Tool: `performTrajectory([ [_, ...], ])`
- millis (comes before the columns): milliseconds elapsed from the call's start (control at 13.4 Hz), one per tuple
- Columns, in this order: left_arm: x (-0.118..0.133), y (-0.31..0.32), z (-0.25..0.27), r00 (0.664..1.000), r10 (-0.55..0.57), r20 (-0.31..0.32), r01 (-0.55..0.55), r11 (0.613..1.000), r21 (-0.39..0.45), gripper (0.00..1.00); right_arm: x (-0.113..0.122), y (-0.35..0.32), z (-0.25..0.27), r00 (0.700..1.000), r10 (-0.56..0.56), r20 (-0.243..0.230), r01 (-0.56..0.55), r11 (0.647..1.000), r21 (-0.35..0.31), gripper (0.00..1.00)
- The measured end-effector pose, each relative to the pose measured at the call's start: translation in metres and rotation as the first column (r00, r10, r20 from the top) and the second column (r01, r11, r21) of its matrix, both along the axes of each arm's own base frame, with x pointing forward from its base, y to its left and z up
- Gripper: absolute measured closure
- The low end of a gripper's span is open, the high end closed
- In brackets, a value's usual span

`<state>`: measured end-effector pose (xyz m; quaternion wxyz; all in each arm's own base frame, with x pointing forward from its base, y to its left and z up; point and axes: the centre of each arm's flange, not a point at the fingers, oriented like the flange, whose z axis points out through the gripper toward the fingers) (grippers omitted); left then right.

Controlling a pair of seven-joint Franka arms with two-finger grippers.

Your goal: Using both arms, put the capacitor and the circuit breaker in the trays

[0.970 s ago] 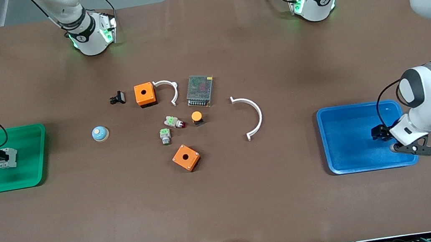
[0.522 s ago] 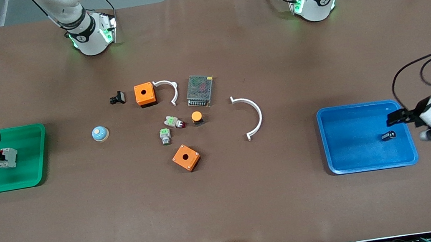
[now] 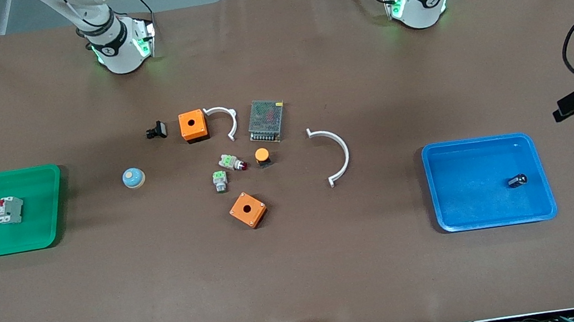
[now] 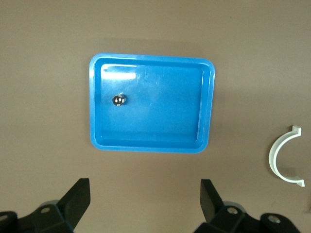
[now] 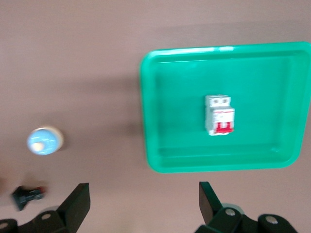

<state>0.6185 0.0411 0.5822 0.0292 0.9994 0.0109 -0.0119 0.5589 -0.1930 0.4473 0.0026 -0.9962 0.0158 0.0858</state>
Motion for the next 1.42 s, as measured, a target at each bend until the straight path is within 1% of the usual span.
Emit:
performTrajectory([
  [149,-0.004,-0.002,0.015,1.000,-0.002,0.019,0.002,1.000,0.003,0.00,-0.002,0.039,0.008,1.000,-0.013,0.006,0.013,1.000,0.007,0.01],
  [299,-0.013,-0.016,0.036,0.999,-0.020,0.049,0.020,1.000,0.007,0.00,-0.004,0.075,0.006,1.000,-0.031,0.000,0.031,0.999,0.024,0.01],
  [373,-0.020,-0.032,0.046,0.998,-0.025,0.051,0.025,1.000,0.010,0.00,-0.005,0.092,0.007,0.999,-0.039,0.000,0.039,0.999,0.023,0.01],
  [448,-0.029,-0.050,0.053,0.999,-0.026,0.040,0.025,1.000,0.015,0.00,-0.005,0.108,0.010,0.999,-0.046,0.006,0.046,0.999,0.021,0.00],
  [522,-0.039,-0.064,0.055,0.999,-0.030,0.032,0.029,0.999,0.021,0.00,-0.005,0.121,0.017,0.999,-0.046,0.018,0.046,0.999,0.018,0.00],
  [597,-0.047,-0.072,0.055,0.999,-0.031,0.023,0.031,0.999,0.026,0.00,-0.006,0.132,0.027,0.998,-0.041,0.036,0.041,0.999,0.016,0.00],
  [821,-0.063,-0.064,0.049,1.000,-0.014,-0.002,0.014,1.000,0.022,0.00,-0.016,0.158,0.067,0.995,-0.020,0.102,0.018,1.000,0.016,0.00],
  [1045,-0.073,-0.062,0.048,1.000,-0.009,-0.010,0.010,1.000,0.019,0.00,-0.018,0.168,0.128,0.984,-0.009,0.179,0.007,1.000,0.013,0.00],
  [1194,-0.082,-0.062,0.054,1.000,-0.011,-0.023,0.011,1.000,0.020,0.00,-0.020,0.167,0.173,0.977,-0.009,0.214,0.007,1.000,0.012,0.00],
  [1418,-0.091,-0.062,0.052,0.999,-0.011,-0.037,0.012,1.000,0.021,0.00,-0.018,0.160,0.199,0.967,-0.020,0.252,0.018,1.000,0.010,0.00],
])
